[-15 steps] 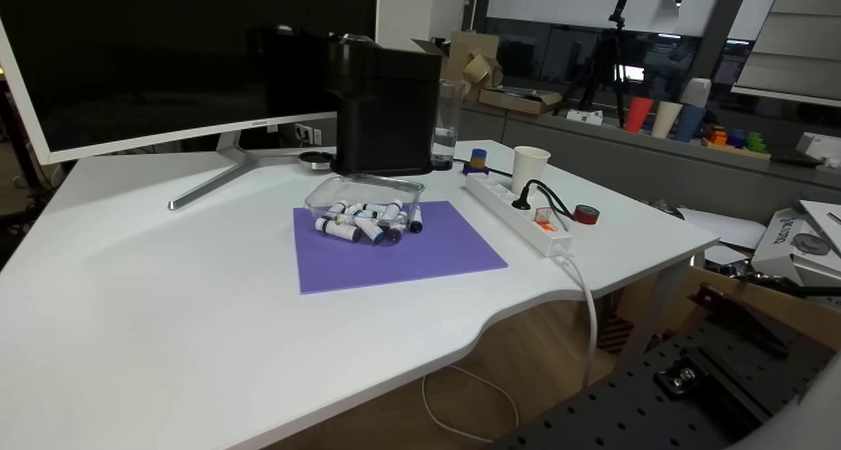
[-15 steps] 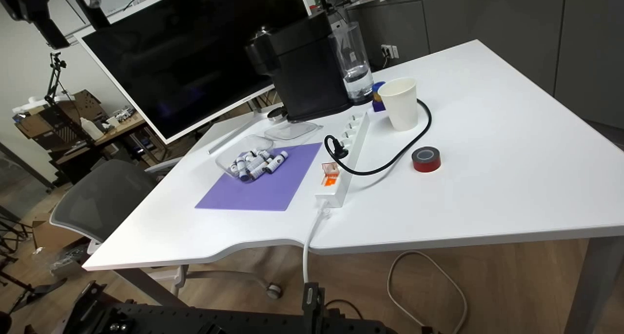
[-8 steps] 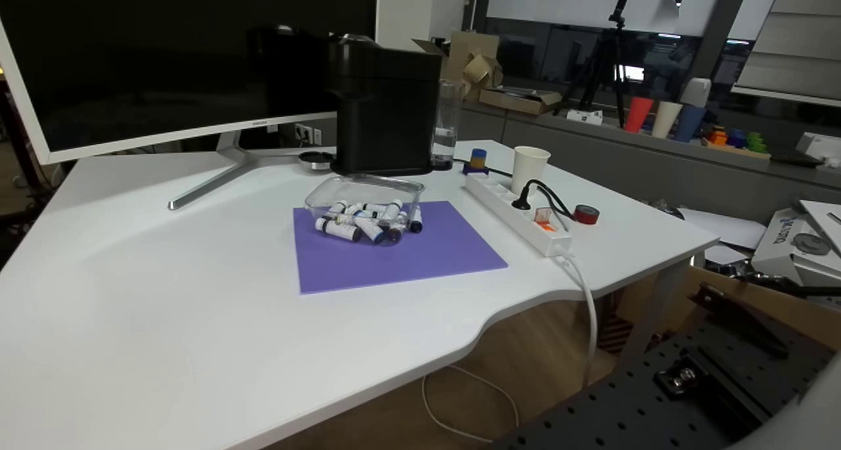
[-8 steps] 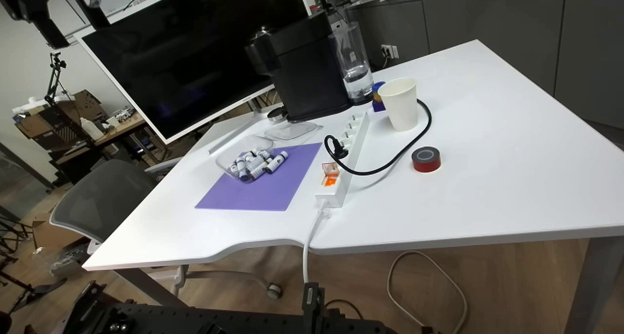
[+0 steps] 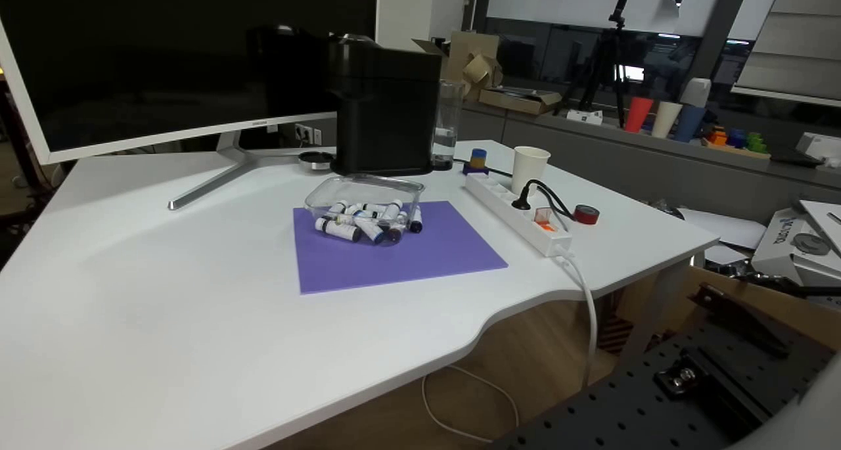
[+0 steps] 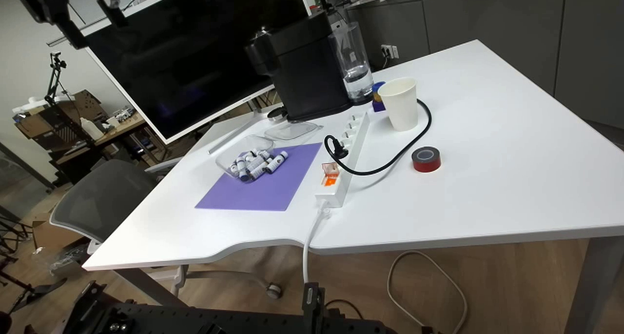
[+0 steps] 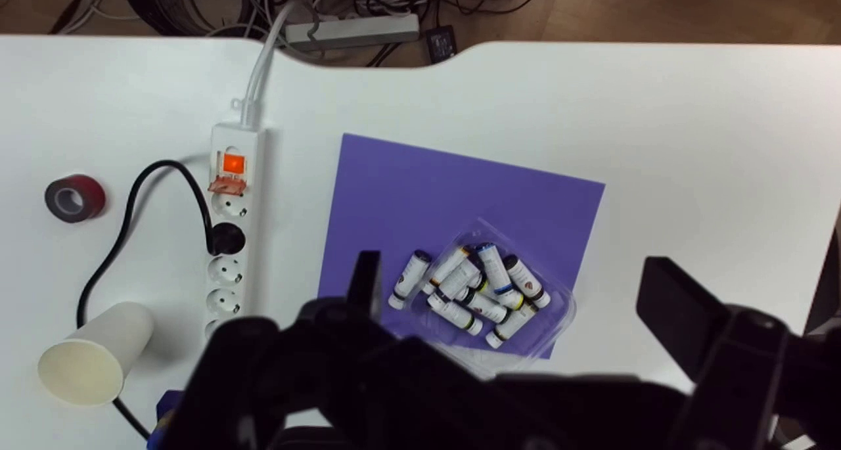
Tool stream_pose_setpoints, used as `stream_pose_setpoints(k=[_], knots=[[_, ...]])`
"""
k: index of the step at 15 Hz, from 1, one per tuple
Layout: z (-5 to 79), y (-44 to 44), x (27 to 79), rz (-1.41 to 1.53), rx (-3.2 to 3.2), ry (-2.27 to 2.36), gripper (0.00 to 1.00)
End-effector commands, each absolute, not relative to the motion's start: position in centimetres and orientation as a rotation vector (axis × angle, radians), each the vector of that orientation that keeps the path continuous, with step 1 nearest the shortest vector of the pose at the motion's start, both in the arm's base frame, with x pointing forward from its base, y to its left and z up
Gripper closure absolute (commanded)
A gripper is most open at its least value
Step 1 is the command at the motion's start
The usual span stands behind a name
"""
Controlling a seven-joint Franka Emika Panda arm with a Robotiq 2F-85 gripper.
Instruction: Remove one bottle from the storage box
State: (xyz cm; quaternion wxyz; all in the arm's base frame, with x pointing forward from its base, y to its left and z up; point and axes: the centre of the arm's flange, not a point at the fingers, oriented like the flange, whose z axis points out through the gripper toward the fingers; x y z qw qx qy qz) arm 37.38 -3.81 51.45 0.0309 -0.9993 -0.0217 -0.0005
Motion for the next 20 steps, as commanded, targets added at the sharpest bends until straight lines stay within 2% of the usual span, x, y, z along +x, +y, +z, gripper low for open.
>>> stream_pose_setpoints(k=[1, 4, 14, 15, 16, 20], knots=[[49.4, -4.0, 41.7, -0.073, -3.149, -0.087, 0.0], [46.1, -3.2, 45.4, -0.052, -3.185, -0.188, 0.0], [33.4, 1.5, 54.2, 0.326, -3.131, -0.587, 0.0], [32.8, 1.5, 54.8, 0.344, -3.126, -0.554, 0.0], [33.0, 1.5, 52.1, 0.299, -3.123, -0.551, 0.0], [31.5, 1.7, 53.7, 0.33, -3.116, -0.554, 0.0]])
